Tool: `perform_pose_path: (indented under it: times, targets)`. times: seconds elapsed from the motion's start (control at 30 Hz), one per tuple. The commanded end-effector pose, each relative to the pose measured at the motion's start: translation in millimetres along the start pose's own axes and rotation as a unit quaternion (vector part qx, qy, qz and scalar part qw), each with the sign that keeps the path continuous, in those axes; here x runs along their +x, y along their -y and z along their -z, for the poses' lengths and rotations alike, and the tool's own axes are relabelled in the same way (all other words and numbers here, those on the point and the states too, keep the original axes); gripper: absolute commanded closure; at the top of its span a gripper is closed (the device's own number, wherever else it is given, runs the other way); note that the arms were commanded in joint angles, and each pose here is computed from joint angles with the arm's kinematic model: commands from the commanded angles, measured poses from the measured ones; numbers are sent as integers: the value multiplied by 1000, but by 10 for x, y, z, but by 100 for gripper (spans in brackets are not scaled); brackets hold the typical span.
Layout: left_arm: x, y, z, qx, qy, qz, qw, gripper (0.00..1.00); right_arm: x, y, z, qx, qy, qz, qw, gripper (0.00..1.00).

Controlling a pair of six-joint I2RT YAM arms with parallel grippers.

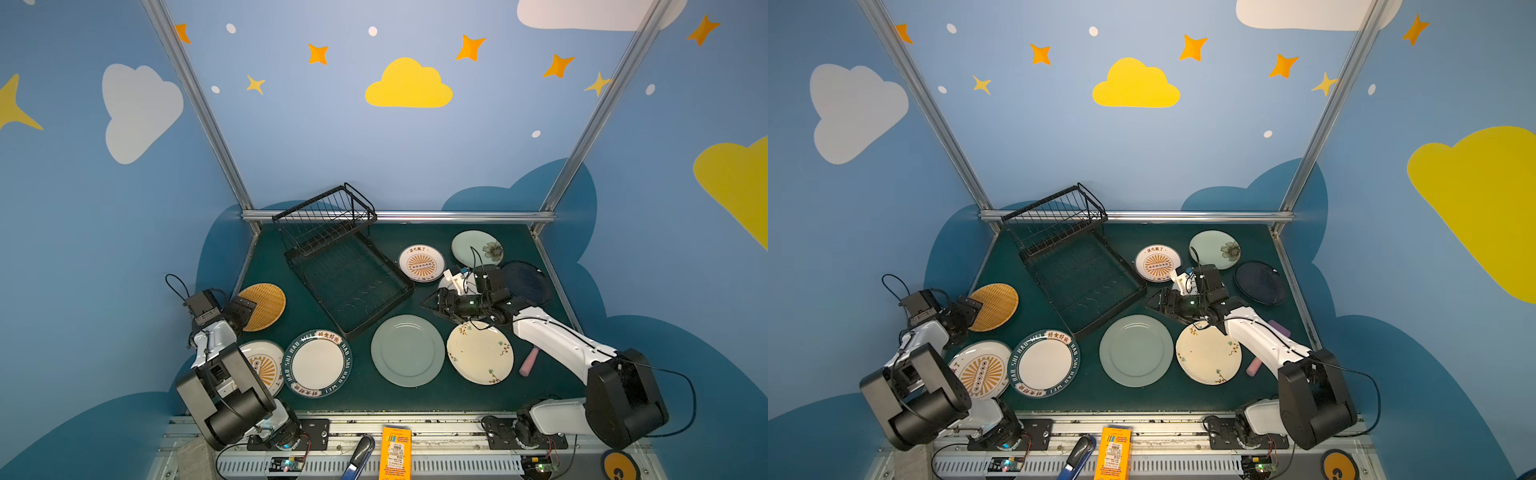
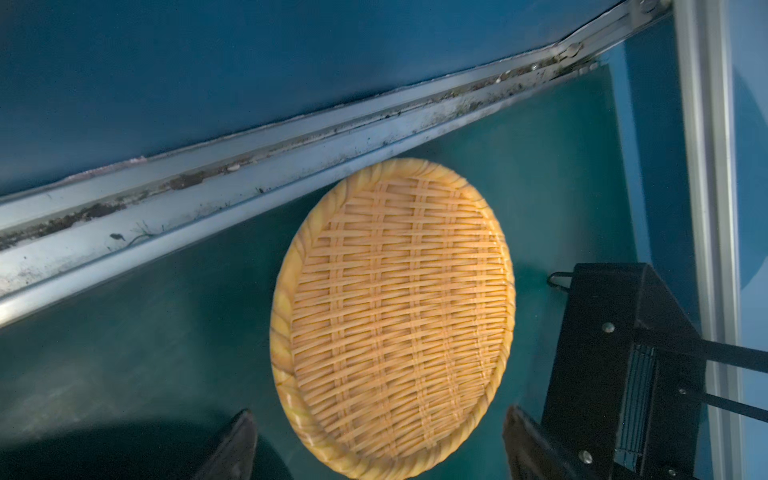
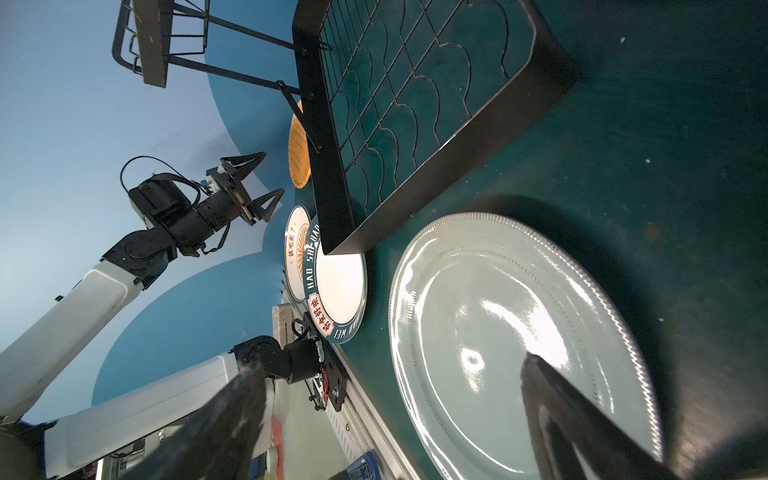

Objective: Load the plates into the dish rack
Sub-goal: 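Grasp the woven plate's edge with the left gripper and tilt it upright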

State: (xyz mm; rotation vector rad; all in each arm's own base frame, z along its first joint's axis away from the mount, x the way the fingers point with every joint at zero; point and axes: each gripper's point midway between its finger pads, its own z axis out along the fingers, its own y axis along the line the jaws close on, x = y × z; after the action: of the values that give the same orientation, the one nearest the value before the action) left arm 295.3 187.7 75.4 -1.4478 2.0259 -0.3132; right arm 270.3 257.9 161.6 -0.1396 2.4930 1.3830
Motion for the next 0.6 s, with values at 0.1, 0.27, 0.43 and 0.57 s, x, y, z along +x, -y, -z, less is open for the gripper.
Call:
perform_pose_path:
  times: [0.1,0.27,0.43,0.57]
  targets:
    - [110,-110,-133,-3,-19,18,1000,13,-7,-143,80,-20,5,21,1000,6]
    - [87,-132,-169,-3,-19,22,1000,15,1,-142,106,-16,7,26,999,6]
    - [64,-106,-234,9,-24,24,999,19,3,-161,113,-17,4,28,999,6]
    - [80,-98,-298,18,-30,30,999,20,-7,-159,126,-13,6,31,999,6]
